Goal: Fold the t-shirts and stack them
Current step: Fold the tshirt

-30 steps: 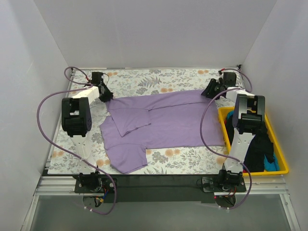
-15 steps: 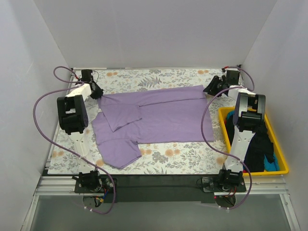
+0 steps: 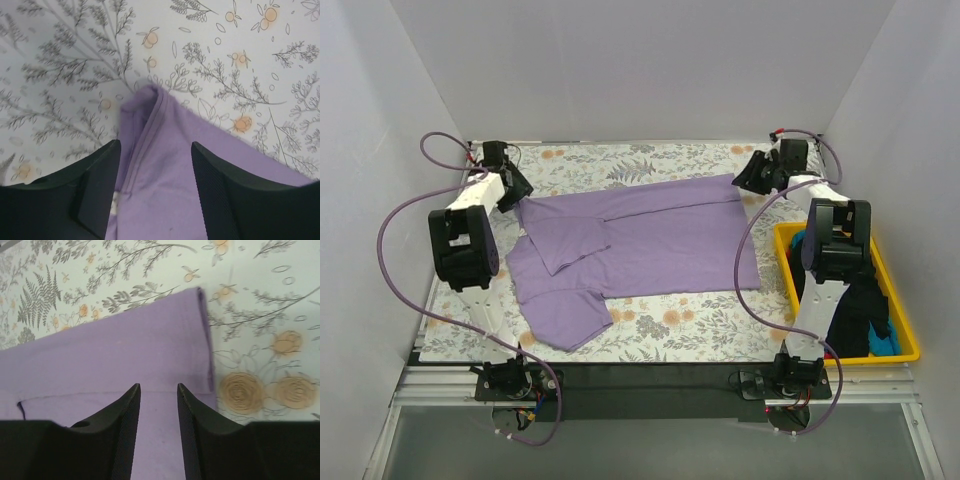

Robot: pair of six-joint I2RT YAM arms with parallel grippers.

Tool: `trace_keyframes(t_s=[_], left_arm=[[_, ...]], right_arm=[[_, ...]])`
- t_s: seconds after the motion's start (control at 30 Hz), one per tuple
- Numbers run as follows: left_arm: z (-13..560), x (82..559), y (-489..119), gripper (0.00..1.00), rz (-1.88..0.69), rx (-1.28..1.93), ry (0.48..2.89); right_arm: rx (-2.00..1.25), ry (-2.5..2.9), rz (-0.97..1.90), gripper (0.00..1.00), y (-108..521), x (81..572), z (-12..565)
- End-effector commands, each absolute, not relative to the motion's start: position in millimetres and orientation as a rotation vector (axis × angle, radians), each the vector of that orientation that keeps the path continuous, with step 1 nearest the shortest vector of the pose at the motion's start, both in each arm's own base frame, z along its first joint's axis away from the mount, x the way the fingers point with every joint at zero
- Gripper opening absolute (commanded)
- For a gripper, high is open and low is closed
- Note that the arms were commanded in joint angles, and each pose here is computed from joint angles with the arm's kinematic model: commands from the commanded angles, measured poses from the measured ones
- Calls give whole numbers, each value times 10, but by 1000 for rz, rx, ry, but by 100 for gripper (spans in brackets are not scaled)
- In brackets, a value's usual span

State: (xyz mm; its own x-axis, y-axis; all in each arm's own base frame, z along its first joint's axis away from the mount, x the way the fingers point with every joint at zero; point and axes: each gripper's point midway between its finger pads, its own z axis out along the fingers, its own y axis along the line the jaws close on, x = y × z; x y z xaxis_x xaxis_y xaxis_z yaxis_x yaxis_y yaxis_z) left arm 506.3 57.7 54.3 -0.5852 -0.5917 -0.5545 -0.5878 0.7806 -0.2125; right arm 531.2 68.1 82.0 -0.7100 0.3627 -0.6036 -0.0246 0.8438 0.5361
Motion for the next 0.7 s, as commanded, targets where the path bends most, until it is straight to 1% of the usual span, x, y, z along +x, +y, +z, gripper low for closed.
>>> trace_keyframes(t_s=[0.0,0.07,0.1,0.13,0.17,0.23,0.27,0.33,0.37,0.47,0.5,0.67], left_arm=[[1067,4887,623,54,30,-895,2244],[1082,4870,594,49,10,-890,2232],[1053,4878,568,44,-8,-881,2236],[998,4902,494,42,-42,-855,2258],[967,4937,439,41,-67,-832,2266],[957,5066,290,38,-145,-779,2261],[821,5101,247,34,-157,-774,2284],[804,5223,224,31,-184,-770,2273],[627,5242,218,29,-177,-783,2300],[485,5316,282,26,-132,-803,2307],[351,5305,309,26,-116,-816,2330],[117,5275,435,25,-75,-873,2353]], right_arm=[[153,2252,734,41,1060,5301,962],[121,2251,773,41,1226,5333,910],[113,2217,803,41,1294,5417,996],[92,2174,833,41,1358,5493,1057],[94,2168,854,41,1434,5539,1003],[100,2097,901,41,1523,5718,1146],[111,2104,920,41,1568,5771,1020],[153,2069,950,41,1586,5919,1066],[174,2072,956,42,1590,5975,944],[250,2080,940,42,1509,6113,760],[268,2085,932,42,1472,6132,709],[443,2109,864,42,1067,6204,389]])
